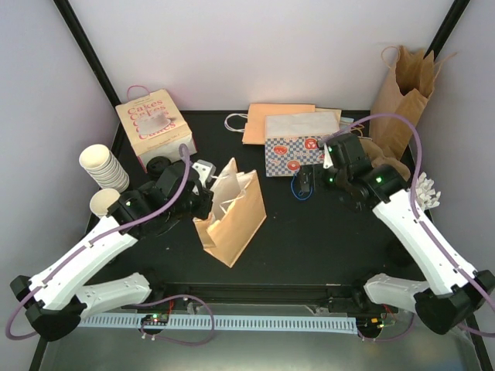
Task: Pack the takeout coffee
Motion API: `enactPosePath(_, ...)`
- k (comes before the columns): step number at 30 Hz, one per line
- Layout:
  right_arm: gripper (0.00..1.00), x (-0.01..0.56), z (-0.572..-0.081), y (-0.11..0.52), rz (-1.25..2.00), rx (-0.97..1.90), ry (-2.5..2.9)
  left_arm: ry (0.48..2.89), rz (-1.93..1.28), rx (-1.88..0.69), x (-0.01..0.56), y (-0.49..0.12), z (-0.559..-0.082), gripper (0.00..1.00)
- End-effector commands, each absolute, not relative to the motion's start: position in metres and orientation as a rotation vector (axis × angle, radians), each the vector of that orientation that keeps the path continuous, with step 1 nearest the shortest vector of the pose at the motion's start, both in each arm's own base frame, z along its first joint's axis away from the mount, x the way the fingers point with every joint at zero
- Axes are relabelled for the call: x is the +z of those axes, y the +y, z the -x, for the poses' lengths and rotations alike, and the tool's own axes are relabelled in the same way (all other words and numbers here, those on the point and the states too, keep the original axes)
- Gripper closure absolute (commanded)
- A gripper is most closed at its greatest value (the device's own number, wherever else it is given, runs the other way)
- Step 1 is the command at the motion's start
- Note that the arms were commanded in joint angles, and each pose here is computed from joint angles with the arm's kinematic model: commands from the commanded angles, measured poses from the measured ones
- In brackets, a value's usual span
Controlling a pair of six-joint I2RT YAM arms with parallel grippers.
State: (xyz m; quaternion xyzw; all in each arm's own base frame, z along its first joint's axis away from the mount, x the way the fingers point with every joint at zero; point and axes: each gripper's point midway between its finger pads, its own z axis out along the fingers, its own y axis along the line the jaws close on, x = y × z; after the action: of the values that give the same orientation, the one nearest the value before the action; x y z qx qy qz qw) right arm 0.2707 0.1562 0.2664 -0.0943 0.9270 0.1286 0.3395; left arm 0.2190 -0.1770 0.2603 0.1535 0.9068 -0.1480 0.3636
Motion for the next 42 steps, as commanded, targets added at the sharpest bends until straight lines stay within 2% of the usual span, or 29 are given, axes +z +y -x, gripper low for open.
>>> enactPosePath(1,0.01,0.258,-0.296,0.141,0.142,0.349,2.463,2.274,-0.462,-0.456,0.278,-0.19,-0.221,0.98)
enactPosePath(7,0.08,0.223,-0.332,0.094,-0.187,0.233,2.557,2.199,-0.381,-0.403,0.299,-0.178,-0.248,0.98)
enactPosePath(19,0.12,0.193,-0.403,0.012,-0.781,0.029,2.375,2.143,-0.206,-0.475,0.311,-0.162,-0.316,0.98)
enactPosePath(32,0.14,0.158,-0.434,-0.068,-0.936,-0.307,2.345,2.093,-0.151,-0.608,0.323,-0.161,-0.347,0.98)
enactPosePath(42,0.17,0.122,-0.448,-0.09,-0.968,-0.359,2.403,2.096,-0.115,-0.629,0.317,-0.159,-0.35,0.99)
